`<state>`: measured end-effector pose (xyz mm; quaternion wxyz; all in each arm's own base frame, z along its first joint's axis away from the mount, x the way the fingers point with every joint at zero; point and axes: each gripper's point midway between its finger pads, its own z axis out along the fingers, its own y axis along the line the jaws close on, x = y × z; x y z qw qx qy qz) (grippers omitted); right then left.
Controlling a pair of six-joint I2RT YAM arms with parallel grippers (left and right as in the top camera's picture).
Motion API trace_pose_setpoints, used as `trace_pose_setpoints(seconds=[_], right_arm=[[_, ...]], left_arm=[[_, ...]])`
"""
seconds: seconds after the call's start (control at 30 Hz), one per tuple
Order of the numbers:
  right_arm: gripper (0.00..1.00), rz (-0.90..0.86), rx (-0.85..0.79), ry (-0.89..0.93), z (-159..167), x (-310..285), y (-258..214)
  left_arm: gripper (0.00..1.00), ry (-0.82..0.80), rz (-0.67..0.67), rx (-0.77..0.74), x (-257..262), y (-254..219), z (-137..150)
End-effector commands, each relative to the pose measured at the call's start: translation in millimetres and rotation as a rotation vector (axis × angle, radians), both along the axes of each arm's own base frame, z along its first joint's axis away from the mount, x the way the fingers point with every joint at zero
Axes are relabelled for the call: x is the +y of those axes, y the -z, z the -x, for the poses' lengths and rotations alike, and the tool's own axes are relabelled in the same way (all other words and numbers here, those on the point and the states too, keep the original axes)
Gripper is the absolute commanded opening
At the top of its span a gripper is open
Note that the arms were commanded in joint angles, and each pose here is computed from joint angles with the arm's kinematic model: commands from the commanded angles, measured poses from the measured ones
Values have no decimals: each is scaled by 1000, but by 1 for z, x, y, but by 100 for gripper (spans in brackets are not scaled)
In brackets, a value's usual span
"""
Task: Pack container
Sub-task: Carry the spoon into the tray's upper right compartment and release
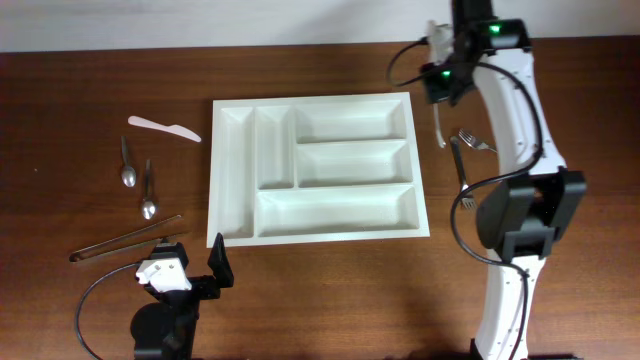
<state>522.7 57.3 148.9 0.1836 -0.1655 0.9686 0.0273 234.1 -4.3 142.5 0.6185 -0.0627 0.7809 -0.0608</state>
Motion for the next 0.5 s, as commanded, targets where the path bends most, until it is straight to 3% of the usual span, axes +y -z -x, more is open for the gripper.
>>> trace_pose_setpoints(seconds=[0.0, 0.27, 0.47], right_arm=[[4, 8, -29, -226, 5, 47, -6], [4, 33, -108, -627, 20, 126, -5], [4, 102, -145, -946, 34, 160, 21]], left_arm=[[99, 13, -6, -3, -2, 0, 0], [99, 13, -6, -3, -2, 0, 0], [99, 13, -6, -3, -2, 0, 0]])
